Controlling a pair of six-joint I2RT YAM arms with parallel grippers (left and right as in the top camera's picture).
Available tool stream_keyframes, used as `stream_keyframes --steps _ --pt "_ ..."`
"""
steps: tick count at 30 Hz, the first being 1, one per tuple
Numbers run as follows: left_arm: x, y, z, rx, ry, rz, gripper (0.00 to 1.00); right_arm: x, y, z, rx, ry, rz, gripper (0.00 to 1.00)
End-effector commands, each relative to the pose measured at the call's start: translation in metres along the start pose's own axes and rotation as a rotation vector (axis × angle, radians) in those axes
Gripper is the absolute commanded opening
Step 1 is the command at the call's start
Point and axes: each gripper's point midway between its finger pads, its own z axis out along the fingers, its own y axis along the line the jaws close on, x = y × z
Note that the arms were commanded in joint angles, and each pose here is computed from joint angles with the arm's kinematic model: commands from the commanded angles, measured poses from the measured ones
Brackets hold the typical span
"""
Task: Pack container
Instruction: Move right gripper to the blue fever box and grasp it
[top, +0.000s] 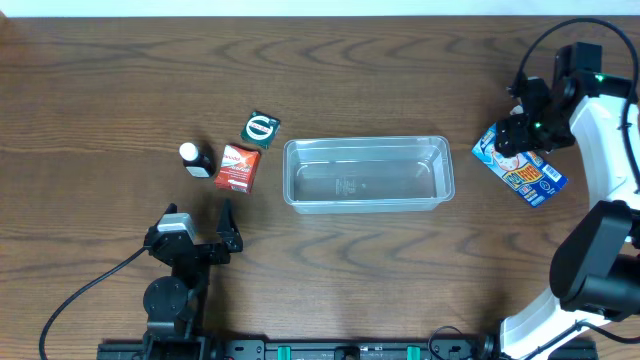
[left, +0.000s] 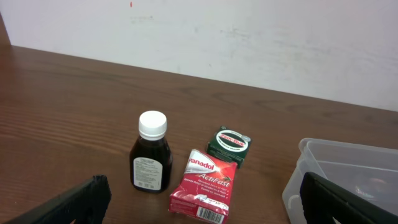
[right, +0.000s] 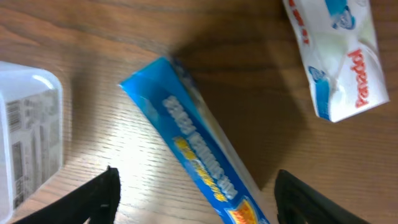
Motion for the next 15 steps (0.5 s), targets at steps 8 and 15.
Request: stream_keyframes --steps 8,15 --pt "0.018 0.006 0.002 -0.023 0.049 0.007 0.98 0.020 -0.008 0.027 -0.032 0.029 0.052 0.66" --pt "0.018 0.006 0.002 -0.023 0.049 0.007 0.98 0.024 -0.005 0.031 -0.046 0.038 0.062 0.44"
